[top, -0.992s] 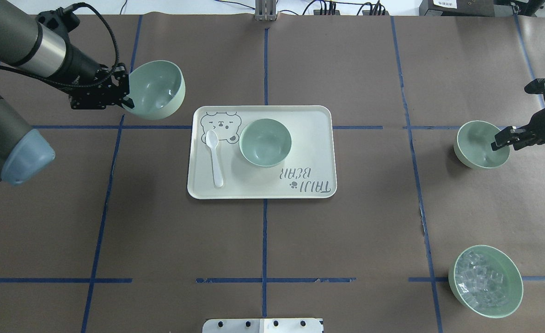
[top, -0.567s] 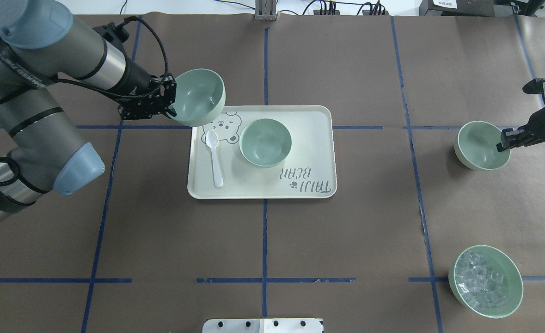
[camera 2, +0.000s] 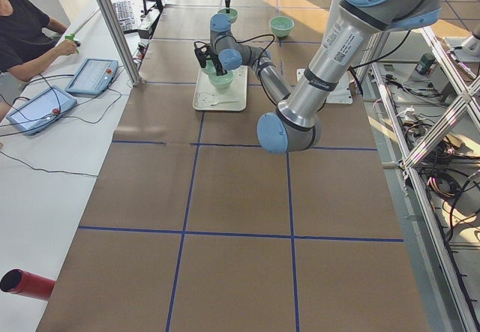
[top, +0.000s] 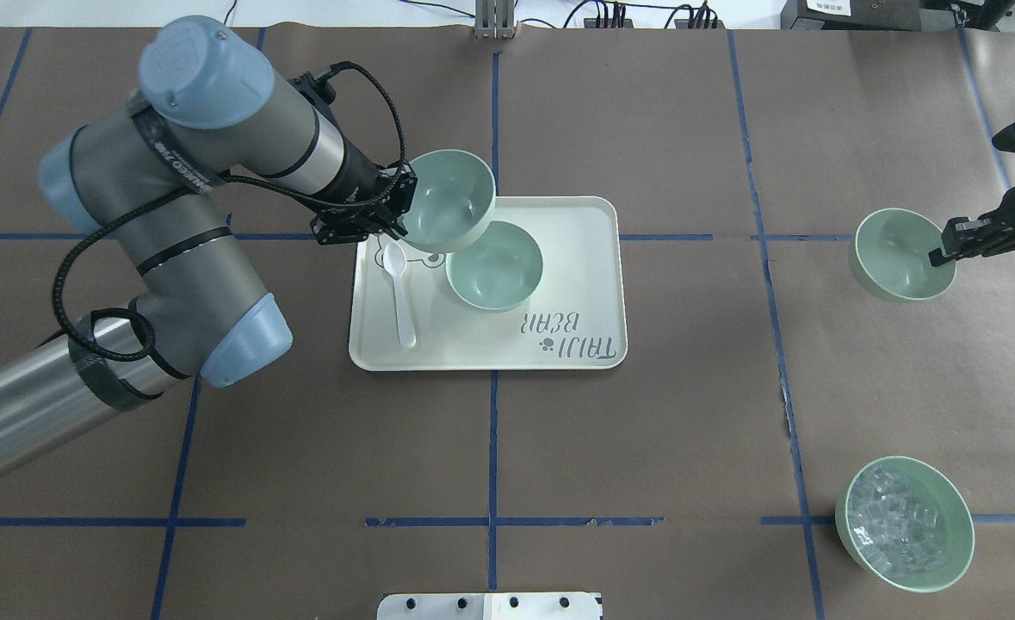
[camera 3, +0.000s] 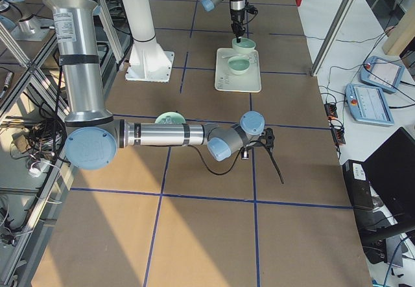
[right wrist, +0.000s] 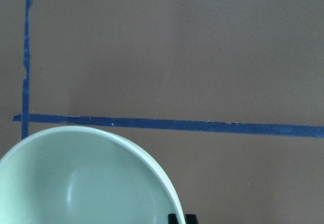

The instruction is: Stack green bowls together

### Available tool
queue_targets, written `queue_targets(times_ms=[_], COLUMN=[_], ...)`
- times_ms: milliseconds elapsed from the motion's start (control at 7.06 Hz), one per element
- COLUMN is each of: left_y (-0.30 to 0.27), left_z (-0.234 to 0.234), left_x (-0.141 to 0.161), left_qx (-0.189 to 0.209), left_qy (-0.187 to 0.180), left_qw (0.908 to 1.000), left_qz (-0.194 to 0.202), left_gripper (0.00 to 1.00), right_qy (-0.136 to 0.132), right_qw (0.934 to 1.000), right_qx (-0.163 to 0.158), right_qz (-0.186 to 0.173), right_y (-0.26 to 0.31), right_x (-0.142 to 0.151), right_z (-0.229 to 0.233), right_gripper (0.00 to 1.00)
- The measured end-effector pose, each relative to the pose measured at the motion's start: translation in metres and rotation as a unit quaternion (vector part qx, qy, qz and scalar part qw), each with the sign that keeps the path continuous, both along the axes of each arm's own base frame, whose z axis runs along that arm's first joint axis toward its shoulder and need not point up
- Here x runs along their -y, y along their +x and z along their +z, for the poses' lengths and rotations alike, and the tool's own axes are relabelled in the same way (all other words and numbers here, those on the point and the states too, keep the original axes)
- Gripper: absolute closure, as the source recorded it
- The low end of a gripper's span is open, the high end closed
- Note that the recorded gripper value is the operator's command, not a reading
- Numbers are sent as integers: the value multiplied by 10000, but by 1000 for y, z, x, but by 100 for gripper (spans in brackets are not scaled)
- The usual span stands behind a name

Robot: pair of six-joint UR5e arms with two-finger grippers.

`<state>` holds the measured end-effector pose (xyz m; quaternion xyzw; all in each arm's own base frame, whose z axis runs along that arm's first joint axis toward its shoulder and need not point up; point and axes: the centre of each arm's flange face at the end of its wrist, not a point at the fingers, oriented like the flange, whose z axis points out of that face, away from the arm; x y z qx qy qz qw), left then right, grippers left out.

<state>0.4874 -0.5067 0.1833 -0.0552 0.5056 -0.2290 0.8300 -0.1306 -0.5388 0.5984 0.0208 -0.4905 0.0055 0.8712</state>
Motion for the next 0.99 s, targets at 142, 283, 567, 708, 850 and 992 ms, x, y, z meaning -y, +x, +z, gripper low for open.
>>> queue_targets(times_ms=[142,283,567,708,850,992], left_y=[22,36,47,49,51,51], left_z=[0,1,3,6,9,10], left_x=[-7,-15,-21,-21,-19,-16], left_qx=[105,168,209,224,221,172], left_qy=[50,97,126,103,85,154], left_qw=[9999,9998,9997,9997,9997,9996], left_qz=[-18,-13,10,-1,-49,-139], left_gripper=[100,100,95,20,0,0], right_qy=[1,11,40,48,58,80], right_qw=[9999,9998,9997,9997,9997,9996], right_qx=[117,177,221,228,232,240], right_qz=[44,68,89,95,98,99], right_y=[10,15,19,20,20,20], right_x=[4,6,7,7,8,8], right_z=[-7,-11,-18,-20,-21,-24], right_gripper=[100,100,100,100,100,100])
